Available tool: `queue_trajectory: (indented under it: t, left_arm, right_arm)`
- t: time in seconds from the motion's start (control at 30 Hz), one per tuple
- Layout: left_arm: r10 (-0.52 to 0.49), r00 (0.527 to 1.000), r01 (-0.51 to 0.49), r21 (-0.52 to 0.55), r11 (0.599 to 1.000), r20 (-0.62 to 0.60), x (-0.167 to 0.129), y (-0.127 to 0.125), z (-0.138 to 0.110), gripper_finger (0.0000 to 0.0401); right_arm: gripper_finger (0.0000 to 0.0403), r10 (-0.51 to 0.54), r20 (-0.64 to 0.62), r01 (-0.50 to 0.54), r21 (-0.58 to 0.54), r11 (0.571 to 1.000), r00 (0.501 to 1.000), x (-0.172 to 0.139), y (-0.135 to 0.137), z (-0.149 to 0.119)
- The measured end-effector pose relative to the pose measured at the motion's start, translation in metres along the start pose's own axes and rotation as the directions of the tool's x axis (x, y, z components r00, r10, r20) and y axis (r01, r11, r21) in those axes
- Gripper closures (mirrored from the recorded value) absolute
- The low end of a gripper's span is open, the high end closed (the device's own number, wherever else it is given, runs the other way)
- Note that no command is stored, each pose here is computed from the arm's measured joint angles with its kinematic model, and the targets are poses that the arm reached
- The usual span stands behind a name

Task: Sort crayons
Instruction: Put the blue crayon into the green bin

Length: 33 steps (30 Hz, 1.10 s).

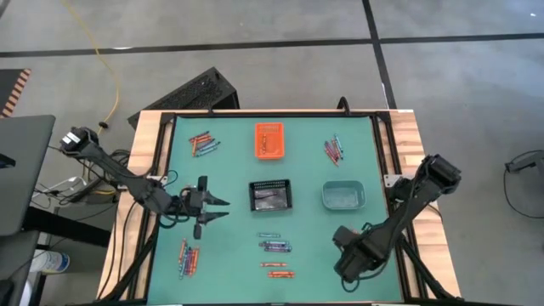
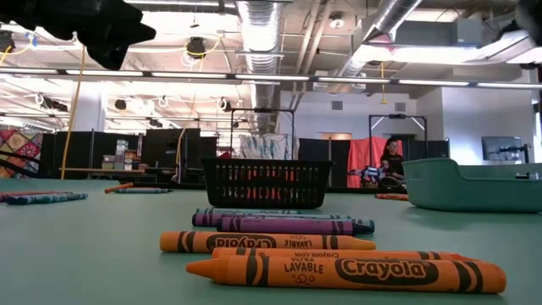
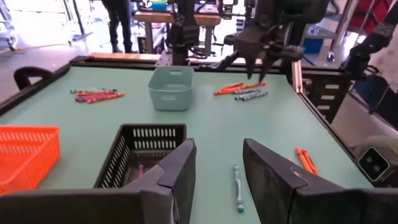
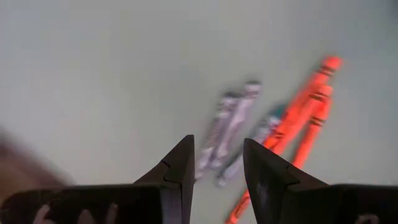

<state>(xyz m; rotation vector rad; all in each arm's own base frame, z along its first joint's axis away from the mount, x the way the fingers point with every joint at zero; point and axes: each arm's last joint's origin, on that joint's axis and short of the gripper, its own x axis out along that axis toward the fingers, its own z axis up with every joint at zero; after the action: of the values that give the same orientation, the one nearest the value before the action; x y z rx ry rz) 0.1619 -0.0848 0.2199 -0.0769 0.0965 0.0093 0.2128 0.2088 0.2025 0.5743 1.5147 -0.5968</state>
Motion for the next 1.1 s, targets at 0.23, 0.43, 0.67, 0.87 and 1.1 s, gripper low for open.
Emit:
queue_trajectory:
  t: [0.23, 0.43, 0.67, 0.87, 1.1]
  left_arm:
    - [-0.007, 1.0, 0.007, 0.002, 1.0, -0.011, 0.0, 0.0, -0.002, 0.028]
    - [-0.015, 1.0, 0.015, 0.003, 1.0, -0.014, 0.0, 0.0, -0.003, 0.028]
    - [-0.016, 1.0, 0.016, -0.007, 1.0, -0.014, 0.0, 0.0, -0.003, 0.028]
    - [-0.016, 1.0, 0.016, -0.008, 1.0, -0.014, 0.0, 0.0, -0.003, 0.028]
    - [-0.016, 1.0, 0.016, -0.009, 1.0, -0.015, 0.0, 0.0, -0.003, 0.028]
  right_arm:
    - [0.0275, -0.044, -0.095, 0.052, 0.077, 0.996, 0.995, 0.018, 0.008, -0.003]
    - [0.0275, -0.005, -0.089, 0.01, 0.052, 0.999, 0.996, 0.019, 0.013, -0.012]
    - [0.0275, 0.084, -0.064, -0.08, 0.056, 0.995, 0.994, 0.022, 0.024, -0.022]
    - [0.0275, 0.062, -0.03, -0.058, 0.107, 0.993, 0.998, 0.024, 0.02, -0.037]
    - [0.0275, 0.084, -0.039, -0.076, 0.172, 0.982, 0.996, 0.035, 0.018, -0.049]
